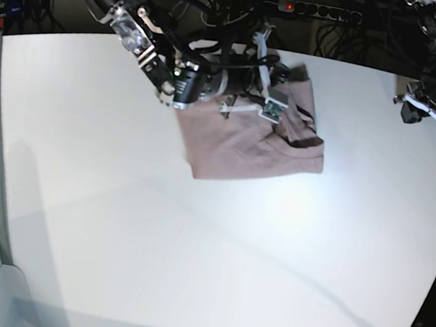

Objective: Layout the t-shirt on the table in an organized manner, then fold the t-shirt properly
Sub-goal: 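Release the shirt with the right gripper and move it aside, then grasp the bundle edge with the left gripper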

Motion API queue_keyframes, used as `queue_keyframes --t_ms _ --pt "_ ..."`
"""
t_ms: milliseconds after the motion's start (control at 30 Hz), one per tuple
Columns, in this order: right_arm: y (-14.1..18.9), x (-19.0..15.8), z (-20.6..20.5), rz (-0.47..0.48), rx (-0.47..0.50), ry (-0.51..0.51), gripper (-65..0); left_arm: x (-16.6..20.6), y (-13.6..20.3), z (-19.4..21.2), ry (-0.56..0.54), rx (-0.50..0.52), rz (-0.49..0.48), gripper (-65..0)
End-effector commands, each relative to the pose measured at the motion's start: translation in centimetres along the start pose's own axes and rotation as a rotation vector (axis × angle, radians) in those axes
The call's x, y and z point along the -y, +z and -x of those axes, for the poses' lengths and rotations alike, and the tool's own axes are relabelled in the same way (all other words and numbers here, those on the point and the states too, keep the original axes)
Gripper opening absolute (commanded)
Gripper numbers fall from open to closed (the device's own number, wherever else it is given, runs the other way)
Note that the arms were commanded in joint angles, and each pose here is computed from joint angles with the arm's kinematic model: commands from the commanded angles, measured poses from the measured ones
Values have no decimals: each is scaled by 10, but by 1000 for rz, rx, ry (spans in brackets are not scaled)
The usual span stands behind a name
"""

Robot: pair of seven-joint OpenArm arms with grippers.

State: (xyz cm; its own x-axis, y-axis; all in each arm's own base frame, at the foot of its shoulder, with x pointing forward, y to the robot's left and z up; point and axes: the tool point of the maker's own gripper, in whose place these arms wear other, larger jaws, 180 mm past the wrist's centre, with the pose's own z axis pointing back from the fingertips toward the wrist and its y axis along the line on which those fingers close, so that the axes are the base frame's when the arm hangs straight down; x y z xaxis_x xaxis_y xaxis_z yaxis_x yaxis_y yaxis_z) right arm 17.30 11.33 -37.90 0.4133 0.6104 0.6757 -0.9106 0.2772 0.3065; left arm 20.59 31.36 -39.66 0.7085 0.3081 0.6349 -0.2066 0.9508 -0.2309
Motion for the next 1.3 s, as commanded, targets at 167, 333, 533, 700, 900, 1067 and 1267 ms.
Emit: queue_keyframes --t_ms 167,333,533,700,900,1067,1267 --pt "48 -11 -43 50 160 138 -650 0 10 -21 -42 59 -7 -606" --pt "76 23 -39 164 166 95 -650 21 26 -36 -44 128 73 -493" --pt "90 44 -23 232 104 57 -526 55 30 -35 12 103 246 -375" --pt "92 47 -8 243 88 19 -430 118 16 -19 -38 10 455 -373" --pt "101 55 10 275 61 -18 -413 165 9 -3 -90 -50 579 -264" --pt "107 59 20 289 31 -13 -416 184 5 -6 -117 -25 631 0" --pt "109 60 27 291 11 -15 -417 176 -11 5 -41 -59 628 0"
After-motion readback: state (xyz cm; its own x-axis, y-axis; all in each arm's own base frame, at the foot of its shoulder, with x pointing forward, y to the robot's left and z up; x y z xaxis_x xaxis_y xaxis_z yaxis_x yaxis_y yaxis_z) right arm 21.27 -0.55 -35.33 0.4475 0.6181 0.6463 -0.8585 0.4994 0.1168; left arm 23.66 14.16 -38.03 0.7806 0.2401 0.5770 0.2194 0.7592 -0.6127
